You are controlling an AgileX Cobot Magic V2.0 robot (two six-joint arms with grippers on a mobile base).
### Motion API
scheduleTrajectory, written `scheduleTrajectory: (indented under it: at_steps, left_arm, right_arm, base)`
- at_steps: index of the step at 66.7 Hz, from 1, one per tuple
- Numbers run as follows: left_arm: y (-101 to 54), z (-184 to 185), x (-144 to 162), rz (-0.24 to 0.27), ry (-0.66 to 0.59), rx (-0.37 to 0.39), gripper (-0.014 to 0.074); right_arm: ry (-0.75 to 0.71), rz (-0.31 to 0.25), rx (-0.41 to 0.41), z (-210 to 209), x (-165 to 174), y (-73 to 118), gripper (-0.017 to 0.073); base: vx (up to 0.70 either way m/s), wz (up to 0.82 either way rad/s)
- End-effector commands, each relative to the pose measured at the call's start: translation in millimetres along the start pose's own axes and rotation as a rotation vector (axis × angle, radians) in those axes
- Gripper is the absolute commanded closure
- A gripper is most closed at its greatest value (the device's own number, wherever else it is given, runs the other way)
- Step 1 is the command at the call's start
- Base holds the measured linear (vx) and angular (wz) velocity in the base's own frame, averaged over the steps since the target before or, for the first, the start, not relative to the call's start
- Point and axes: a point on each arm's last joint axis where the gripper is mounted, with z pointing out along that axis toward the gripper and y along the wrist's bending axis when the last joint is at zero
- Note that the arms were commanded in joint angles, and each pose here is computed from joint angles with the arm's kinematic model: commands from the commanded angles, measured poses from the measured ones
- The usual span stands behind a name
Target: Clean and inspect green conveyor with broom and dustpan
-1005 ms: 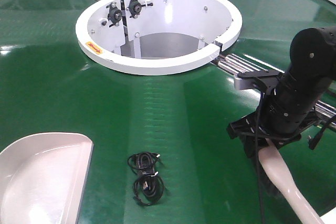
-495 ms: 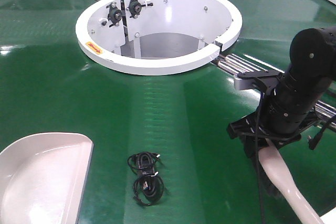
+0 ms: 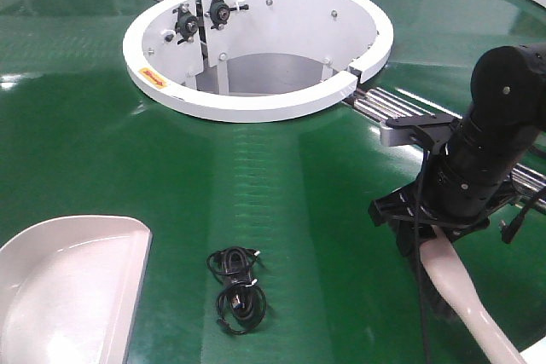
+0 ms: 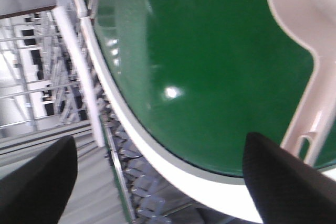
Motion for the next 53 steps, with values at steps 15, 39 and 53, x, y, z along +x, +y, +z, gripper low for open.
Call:
scheduleTrajectory:
  at_steps: [15, 39, 53]
  left_arm:
    - [14.6, -6, 1, 0.011, 0.0, -0.089, 0.0004]
    - [0.3, 22, 8, 0.087, 0.101, 0.341, 0.0004]
    - [7.8, 58, 10, 0.126, 0.175, 0.739, 0.0004]
  right_arm:
    - [-0.007, -0.001, -0.003, -18, 7, 0.0, 0.0565]
    - [-0.007, -0.001, -0.003, -18, 7, 0.0, 0.0565]
    - [-0.007, -0.001, -0.003, -18, 7, 0.0, 0.0565]
  base:
    - [0.0, 0.0]
    - [0.0, 0.0]
    - [0.0, 0.0]
